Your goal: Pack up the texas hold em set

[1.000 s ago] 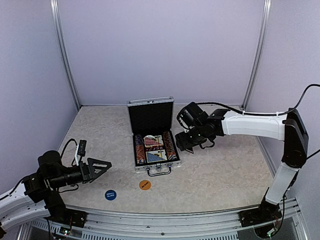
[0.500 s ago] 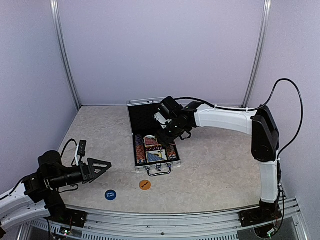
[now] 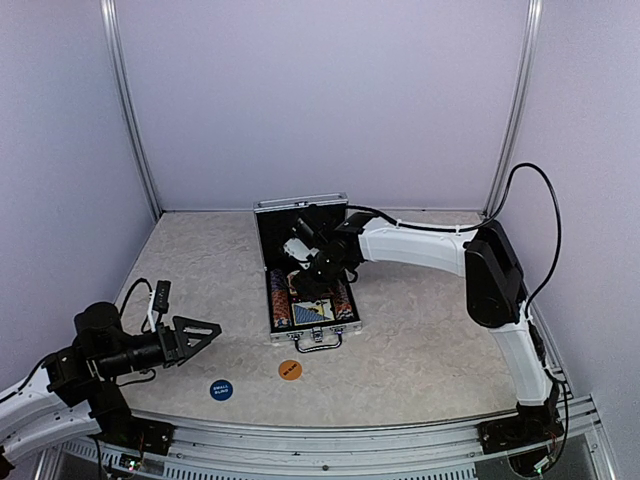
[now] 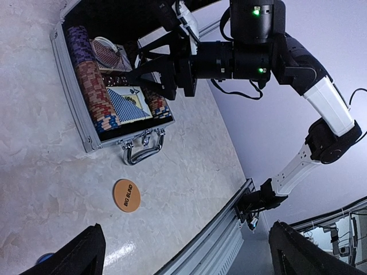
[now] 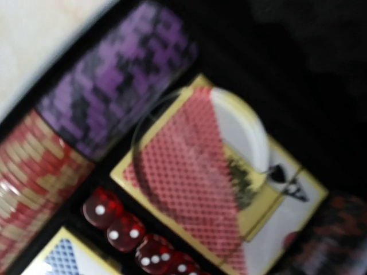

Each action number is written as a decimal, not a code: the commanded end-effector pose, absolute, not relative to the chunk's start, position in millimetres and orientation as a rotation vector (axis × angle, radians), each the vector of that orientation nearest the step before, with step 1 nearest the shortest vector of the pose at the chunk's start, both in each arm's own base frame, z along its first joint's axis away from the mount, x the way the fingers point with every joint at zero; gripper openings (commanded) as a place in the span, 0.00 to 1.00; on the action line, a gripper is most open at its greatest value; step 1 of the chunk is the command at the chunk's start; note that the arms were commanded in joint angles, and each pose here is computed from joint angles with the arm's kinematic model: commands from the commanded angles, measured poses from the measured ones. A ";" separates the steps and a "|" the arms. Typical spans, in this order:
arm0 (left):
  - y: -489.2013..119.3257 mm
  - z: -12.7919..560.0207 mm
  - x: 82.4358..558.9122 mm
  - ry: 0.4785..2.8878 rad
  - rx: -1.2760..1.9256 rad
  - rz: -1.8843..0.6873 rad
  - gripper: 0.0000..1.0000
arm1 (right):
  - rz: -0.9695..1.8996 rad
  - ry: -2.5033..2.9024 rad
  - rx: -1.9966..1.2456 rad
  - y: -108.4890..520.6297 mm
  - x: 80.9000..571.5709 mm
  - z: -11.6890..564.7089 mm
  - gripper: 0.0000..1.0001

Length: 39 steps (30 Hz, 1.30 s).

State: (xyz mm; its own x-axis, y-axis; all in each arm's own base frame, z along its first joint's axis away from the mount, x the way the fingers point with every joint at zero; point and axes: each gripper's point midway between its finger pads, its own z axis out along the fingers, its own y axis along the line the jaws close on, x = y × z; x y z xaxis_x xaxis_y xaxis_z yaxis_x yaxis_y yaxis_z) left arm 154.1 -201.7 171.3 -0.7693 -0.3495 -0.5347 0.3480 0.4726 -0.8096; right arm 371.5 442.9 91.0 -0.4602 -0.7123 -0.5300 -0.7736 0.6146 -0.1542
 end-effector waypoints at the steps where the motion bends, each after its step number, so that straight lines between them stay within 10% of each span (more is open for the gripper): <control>1: -199.2 179.7 155.1 2.027 -0.014 -1.337 0.99 | 0.143 2.280 -1.242 447.7 364.4 81.4 0.69; 39: -199.1 174.9 155.4 2.039 -0.021 -1.328 0.99 | -0.005 2.300 -1.143 438.2 400.9 50.4 0.80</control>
